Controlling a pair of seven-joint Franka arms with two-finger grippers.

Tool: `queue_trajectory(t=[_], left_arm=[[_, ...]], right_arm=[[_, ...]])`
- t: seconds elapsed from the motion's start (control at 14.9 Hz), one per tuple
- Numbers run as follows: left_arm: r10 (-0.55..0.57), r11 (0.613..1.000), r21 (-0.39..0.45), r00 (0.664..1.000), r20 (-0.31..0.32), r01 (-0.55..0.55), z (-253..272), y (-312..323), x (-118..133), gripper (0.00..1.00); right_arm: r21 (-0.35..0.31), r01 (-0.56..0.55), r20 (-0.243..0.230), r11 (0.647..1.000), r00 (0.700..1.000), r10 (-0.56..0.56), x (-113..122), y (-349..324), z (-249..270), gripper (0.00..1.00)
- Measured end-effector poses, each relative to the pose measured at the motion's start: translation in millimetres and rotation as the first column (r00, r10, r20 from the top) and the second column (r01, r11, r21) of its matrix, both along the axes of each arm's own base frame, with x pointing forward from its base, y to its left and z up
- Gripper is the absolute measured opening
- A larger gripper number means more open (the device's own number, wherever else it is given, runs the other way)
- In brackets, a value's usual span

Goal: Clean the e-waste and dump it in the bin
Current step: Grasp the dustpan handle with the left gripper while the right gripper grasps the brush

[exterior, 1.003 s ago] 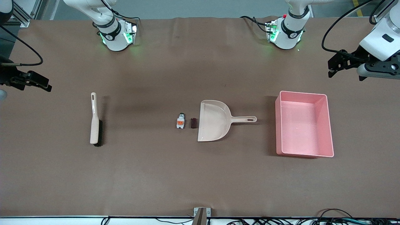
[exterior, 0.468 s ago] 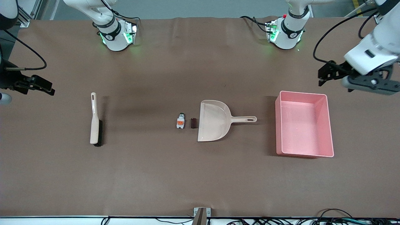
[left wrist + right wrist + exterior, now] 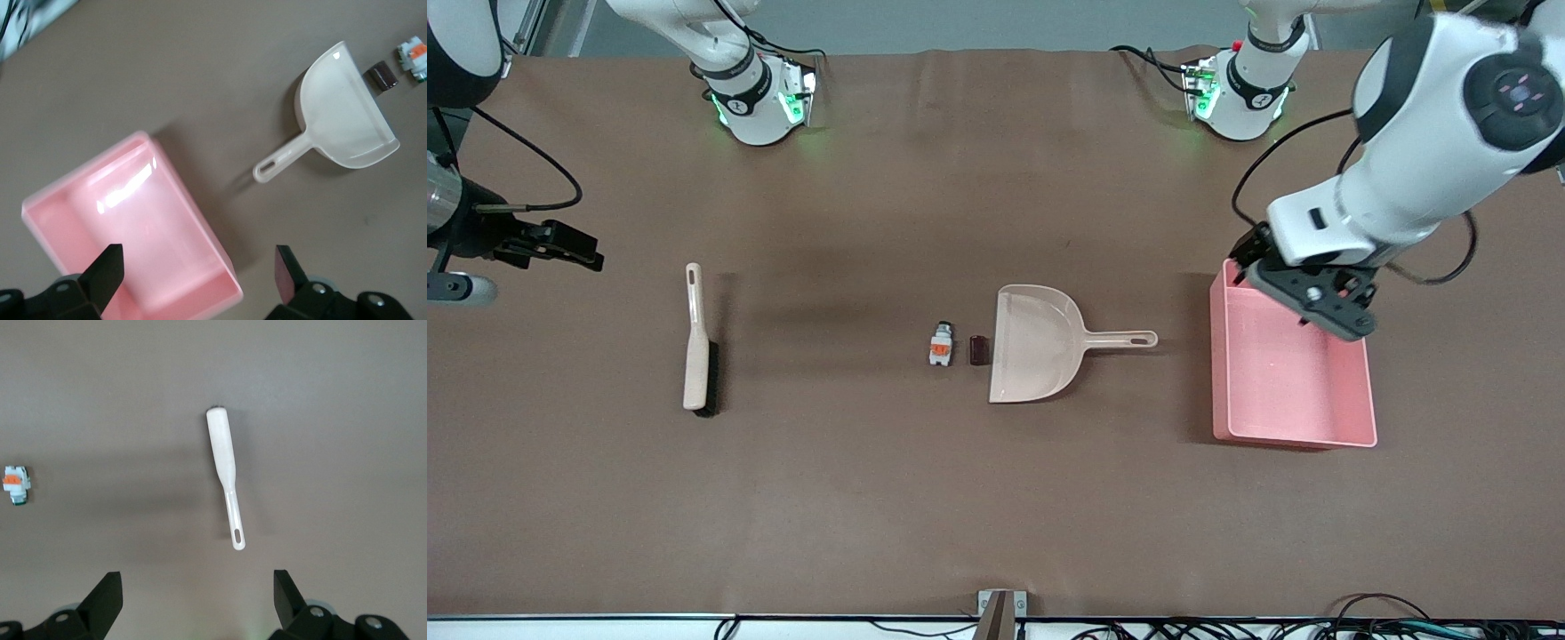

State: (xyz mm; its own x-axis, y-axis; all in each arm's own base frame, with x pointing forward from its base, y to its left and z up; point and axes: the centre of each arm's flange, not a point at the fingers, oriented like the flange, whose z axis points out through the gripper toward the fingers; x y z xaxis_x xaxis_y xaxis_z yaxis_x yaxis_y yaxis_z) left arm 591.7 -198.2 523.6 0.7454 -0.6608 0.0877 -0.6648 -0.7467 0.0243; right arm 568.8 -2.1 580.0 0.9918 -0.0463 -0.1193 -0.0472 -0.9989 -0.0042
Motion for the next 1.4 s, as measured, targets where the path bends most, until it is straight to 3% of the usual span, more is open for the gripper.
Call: queue_trajectory(t=[0.2, 0.47, 0.6, 0.8, 1.07, 1.4], left_arm=[[-0.146, 0.989, -0.033, 0.989, -0.006, 0.146, -43, -39, 5, 0.98], [-0.329, 0.942, -0.088, 0.943, -0.046, 0.324, -100, -95, -5, 0.94], [-0.415, 0.906, -0.107, 0.909, -0.04, 0.409, -125, -107, -9, 0.93], [-0.559, 0.823, -0.107, 0.829, 0.017, 0.557, -169, -112, -21, 0.9], [-0.643, 0.757, -0.098, 0.763, 0.063, 0.646, -216, -112, -42, 0.85], [-0.712, 0.689, -0.1, 0.696, 0.092, 0.718, -254, -113, -44, 0.85]], right_arm=[[0.003, -0.027, -0.029, 1.0, 0.999, 0.027, -2, 16, -25, 1.0], [0.024, -0.063, -0.08, 0.998, 0.995, 0.065, -9, 44, -83, 1.0], [0.023, -0.05, -0.095, 0.999, 0.994, 0.052, -14, 39, -117, 1.0], [0.022, -0.009, -0.164, 1.0, 0.986, 0.012, -36, 16, -176, 1.0], [0.025, -0.019, -0.107, 1.0, 0.994, 0.021, -82, 13, -236, 1.0], [0.026, -0.125, 0.046, 0.992, 0.991, 0.124, -125, 3, -292, 1.0]])
